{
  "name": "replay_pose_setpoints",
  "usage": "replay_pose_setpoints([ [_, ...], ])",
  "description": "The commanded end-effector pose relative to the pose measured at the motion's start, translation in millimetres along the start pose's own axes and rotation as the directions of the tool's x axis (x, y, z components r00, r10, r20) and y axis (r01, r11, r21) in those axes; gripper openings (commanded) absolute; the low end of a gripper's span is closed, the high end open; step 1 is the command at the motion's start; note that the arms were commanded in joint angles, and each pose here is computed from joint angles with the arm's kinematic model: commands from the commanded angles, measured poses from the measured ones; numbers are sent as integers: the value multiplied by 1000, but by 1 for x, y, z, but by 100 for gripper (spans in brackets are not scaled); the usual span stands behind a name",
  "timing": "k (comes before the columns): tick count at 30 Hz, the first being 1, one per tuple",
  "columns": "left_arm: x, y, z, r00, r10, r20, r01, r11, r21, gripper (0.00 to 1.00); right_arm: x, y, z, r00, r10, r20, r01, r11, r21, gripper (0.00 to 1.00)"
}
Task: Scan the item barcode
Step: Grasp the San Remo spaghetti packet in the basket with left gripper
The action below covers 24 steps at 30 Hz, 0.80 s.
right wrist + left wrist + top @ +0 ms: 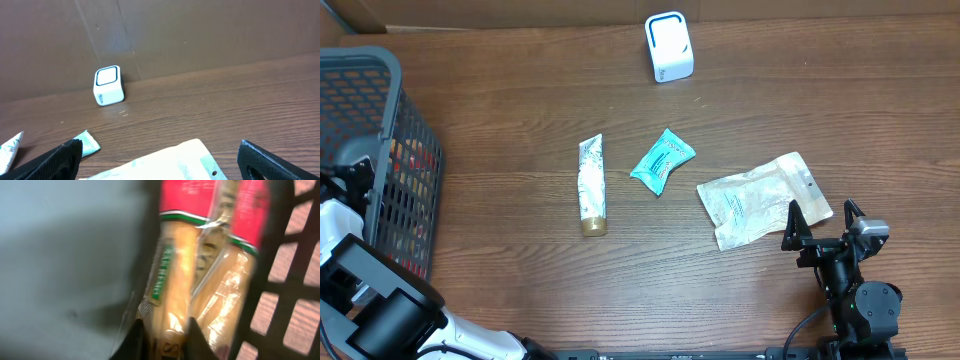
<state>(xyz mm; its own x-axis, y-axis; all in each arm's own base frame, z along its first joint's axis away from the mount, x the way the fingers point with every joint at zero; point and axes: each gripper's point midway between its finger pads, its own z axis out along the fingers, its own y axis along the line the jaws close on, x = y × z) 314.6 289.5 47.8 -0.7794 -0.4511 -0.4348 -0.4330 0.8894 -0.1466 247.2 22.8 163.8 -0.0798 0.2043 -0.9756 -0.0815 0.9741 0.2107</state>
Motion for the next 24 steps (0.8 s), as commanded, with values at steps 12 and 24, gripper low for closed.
replay_pose_setpoints([
  [12, -45, 8, -34, 1000, 16, -21, -18, 997, -74, 4, 4, 0, 1, 1000, -4, -4, 4, 1000, -1, 100],
  [24, -56, 21, -64, 997, -55, -50, 45, 981, -186, 19, 3, 0, 1, 1000, -4, -3, 4, 1000, -1, 100],
])
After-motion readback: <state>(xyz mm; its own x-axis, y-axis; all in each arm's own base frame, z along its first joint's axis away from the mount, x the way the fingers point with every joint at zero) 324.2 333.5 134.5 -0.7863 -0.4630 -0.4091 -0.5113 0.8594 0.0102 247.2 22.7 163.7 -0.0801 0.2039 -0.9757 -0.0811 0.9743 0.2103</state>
